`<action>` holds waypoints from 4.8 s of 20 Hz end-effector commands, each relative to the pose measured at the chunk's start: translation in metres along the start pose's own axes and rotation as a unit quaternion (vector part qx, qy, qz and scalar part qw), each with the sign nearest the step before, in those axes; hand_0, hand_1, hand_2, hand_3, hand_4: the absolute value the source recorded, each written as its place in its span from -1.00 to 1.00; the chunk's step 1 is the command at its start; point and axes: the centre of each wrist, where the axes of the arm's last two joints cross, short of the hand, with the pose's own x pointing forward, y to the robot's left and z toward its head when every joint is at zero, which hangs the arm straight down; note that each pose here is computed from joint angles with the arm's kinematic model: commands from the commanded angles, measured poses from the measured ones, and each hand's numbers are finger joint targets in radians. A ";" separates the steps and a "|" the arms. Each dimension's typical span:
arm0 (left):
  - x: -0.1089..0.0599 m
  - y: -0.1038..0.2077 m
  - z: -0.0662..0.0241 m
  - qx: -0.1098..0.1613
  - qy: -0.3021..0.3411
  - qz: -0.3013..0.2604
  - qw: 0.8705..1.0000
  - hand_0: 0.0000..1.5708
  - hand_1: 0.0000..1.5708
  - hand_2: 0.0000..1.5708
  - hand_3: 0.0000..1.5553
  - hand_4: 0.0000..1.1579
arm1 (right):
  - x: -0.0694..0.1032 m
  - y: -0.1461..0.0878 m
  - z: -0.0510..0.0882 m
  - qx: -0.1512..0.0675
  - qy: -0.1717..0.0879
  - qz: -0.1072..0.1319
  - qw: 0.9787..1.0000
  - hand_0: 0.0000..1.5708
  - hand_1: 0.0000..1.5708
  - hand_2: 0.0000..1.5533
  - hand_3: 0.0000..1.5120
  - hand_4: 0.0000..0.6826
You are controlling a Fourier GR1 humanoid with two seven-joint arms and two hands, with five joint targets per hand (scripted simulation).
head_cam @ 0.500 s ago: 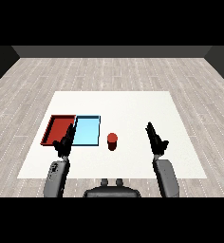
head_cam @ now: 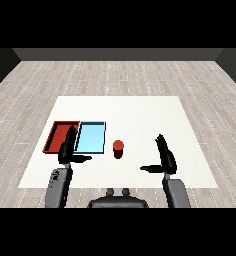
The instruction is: Pick the red can and put it in the red box
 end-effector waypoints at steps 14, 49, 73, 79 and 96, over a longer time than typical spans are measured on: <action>-0.019 -0.018 0.0083 -0.001 -0.094 0.026 0.995 -1.00 -1.00 -1.00 -1.00 -1.00 | -0.005 -0.020 0.025 0.001 -0.061 -0.023 0.998 -1.00 -1.00 -1.00 -1.00 -1.00; -0.021 0.009 0.0065 0.014 -0.112 0.037 0.993 -1.00 -1.00 -1.00 -1.00 -1.00 | -0.062 0.091 -0.043 0.020 0.023 -0.116 0.993 -1.00 -1.00 -1.00 -1.00 -1.00; -0.006 0.005 -0.0034 0.006 -0.111 0.048 0.993 -1.00 -1.00 -1.00 -1.00 -1.00 | -0.078 0.145 -0.052 0.044 0.053 -0.167 0.984 -1.00 -1.00 -1.00 -1.00 -1.00; -0.011 -0.007 0.0224 0.005 -0.114 0.052 0.992 -1.00 -1.00 -1.00 -1.00 -1.00 | -0.092 0.144 -0.040 0.027 0.068 -0.150 0.986 -1.00 -1.00 -1.00 -1.00 -1.00; -0.013 0.013 0.0059 0.016 -0.120 0.047 0.991 -1.00 -1.00 -1.00 -1.00 -1.00 | -0.103 0.149 -0.065 0.031 0.072 -0.156 0.985 -1.00 -1.00 -1.00 -1.00 -1.00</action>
